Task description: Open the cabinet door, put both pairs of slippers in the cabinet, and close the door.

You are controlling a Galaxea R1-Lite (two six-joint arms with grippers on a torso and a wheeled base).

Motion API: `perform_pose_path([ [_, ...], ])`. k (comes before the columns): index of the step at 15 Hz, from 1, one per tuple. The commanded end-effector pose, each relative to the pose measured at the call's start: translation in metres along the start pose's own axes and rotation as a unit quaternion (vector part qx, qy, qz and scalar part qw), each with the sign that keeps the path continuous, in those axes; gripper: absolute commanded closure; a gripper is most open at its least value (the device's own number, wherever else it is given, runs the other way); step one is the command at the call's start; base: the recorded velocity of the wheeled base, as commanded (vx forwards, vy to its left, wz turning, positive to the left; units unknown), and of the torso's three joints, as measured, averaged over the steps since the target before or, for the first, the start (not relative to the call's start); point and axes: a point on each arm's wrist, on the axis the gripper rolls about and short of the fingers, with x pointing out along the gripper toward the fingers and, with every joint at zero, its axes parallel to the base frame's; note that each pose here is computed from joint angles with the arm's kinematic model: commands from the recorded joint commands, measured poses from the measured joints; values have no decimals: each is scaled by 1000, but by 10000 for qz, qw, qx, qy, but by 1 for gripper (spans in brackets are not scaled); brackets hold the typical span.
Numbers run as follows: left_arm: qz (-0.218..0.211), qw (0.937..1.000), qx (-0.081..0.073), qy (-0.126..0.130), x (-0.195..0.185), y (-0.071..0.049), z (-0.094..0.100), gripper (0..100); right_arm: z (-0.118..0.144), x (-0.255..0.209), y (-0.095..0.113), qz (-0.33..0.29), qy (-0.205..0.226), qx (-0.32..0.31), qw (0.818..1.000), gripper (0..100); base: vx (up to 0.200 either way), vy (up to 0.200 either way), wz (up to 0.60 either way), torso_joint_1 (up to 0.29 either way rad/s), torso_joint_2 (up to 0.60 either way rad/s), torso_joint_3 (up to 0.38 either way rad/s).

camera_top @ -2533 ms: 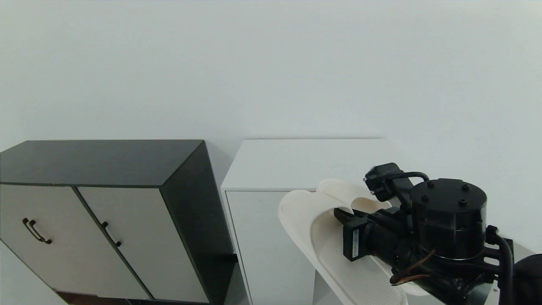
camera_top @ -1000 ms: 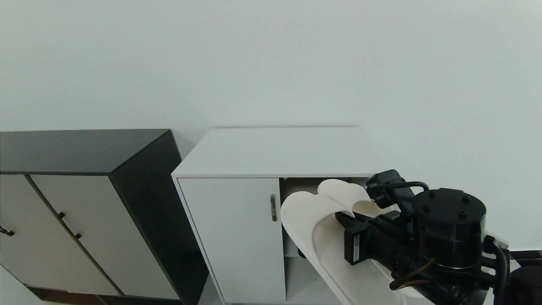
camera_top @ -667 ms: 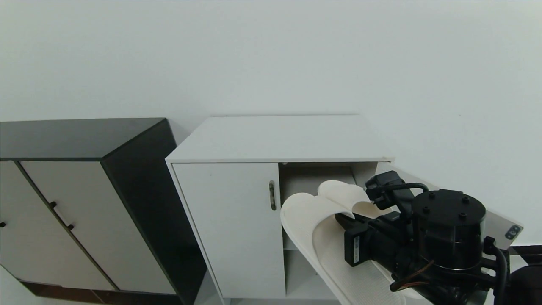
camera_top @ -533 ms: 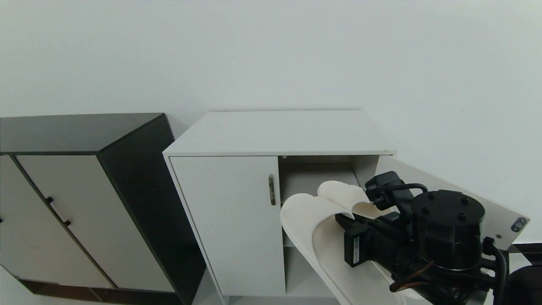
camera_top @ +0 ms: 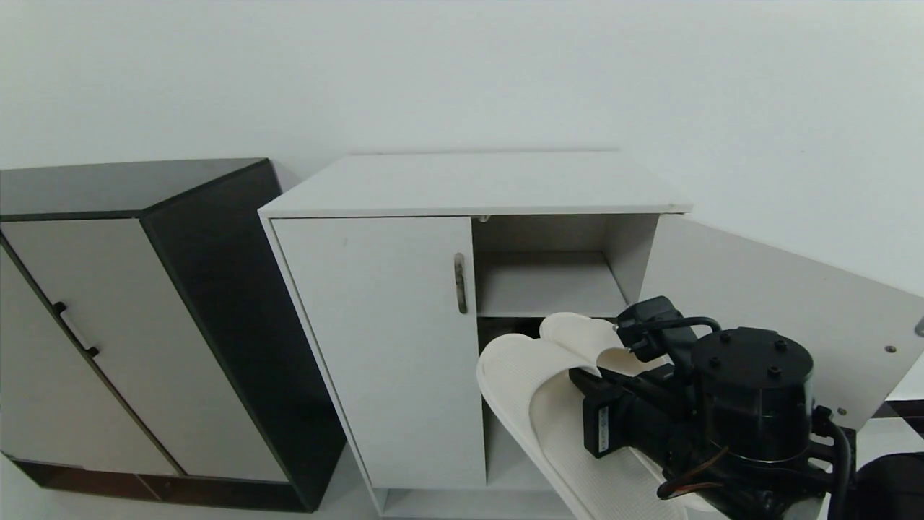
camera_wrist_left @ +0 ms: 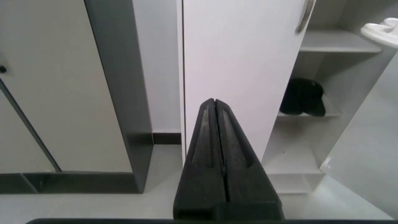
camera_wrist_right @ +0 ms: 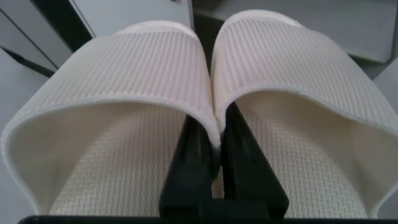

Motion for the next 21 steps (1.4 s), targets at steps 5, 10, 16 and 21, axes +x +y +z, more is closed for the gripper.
perform_pose_path([
  [5,1,10000,-1,7,0,0,0,100,-4,5,1,-13,71,-10,10000,100,0,0,0,-229,454,229],
  [10,1,10000,-1,7,0,0,0,100,1,37,7,-708,270,-82,9971,100,0,0,0,-34,80,38],
  [16,1,10000,-1,7,0,0,0,100,61,52,25,-1873,-172,908,9779,100,0,0,0,0,0,0],
  [21,1,10000,-1,7,0,0,0,100,38,69,15,-1855,-569,550,9795,100,0,0,0,0,0,0],
])
